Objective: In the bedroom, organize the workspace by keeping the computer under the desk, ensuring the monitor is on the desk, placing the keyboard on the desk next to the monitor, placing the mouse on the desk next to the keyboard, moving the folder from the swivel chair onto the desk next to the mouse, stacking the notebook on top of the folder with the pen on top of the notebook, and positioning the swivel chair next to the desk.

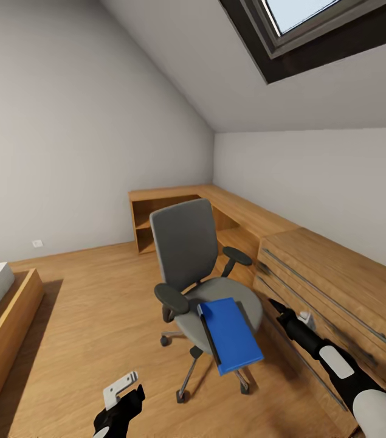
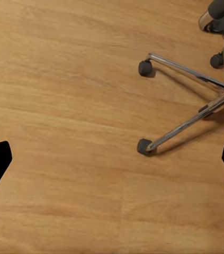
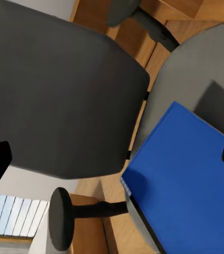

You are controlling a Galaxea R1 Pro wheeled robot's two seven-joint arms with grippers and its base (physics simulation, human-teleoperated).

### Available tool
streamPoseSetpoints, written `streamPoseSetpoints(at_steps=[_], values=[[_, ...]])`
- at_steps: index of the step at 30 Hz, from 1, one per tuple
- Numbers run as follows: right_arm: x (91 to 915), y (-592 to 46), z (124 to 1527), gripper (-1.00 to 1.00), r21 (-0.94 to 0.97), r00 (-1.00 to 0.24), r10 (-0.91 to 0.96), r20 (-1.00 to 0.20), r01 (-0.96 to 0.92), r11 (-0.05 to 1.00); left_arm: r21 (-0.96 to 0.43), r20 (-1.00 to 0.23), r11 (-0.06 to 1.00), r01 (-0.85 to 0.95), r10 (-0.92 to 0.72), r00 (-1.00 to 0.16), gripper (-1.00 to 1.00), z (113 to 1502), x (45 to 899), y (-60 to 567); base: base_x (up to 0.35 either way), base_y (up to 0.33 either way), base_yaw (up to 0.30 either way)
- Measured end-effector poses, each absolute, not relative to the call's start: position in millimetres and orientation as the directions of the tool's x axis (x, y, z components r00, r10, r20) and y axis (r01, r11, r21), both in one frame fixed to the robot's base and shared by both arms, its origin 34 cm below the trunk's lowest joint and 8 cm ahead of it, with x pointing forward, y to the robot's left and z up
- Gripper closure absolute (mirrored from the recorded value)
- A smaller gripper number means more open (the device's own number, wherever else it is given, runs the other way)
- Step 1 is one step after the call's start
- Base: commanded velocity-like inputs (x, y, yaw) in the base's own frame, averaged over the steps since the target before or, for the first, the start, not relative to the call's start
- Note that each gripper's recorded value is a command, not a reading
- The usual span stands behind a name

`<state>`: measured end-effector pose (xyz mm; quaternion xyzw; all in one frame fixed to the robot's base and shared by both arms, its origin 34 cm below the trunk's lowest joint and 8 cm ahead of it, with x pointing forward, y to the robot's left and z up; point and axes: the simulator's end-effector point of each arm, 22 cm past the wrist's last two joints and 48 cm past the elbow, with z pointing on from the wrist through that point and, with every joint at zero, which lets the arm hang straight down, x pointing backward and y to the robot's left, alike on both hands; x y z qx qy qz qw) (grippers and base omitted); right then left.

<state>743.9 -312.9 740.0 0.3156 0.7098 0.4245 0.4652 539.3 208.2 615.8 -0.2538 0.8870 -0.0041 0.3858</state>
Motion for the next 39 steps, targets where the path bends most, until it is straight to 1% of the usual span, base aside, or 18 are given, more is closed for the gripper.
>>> streamPoseSetpoints(at_steps=[11,15,30,39], values=[[742,-312,720,-1.0,0.898,-0.368,0.844,-0.389,0.053,0.436,-0.205,-0.68,0.869,-0.45,-0.457,-0.573,-1.0,595,537,209,0.0,0.0,0.0],[736,-313,700,-1.0,0.896,-0.369,0.848,-0.381,0.078,0.437,-0.206,-0.679,0.87,-0.449,-0.457,-0.574,-1.0,587,536,208,0.0,0.0,0.0],[727,-325,664,-1.0,0.895,-0.337,0.858,-0.387,0.086,0.438,-0.207,-0.68,0.87,-0.447,-0.457,-0.574,-1.0,558,532,208,0.0,0.0,0.0],[719,-357,649,-1.0,0.906,-0.288,0.881,-0.375,0.088,0.414,-0.207,-0.68,0.87,-0.447,-0.457,-0.574,-1.0,539,529,208,0.0,0.0,0.0]])
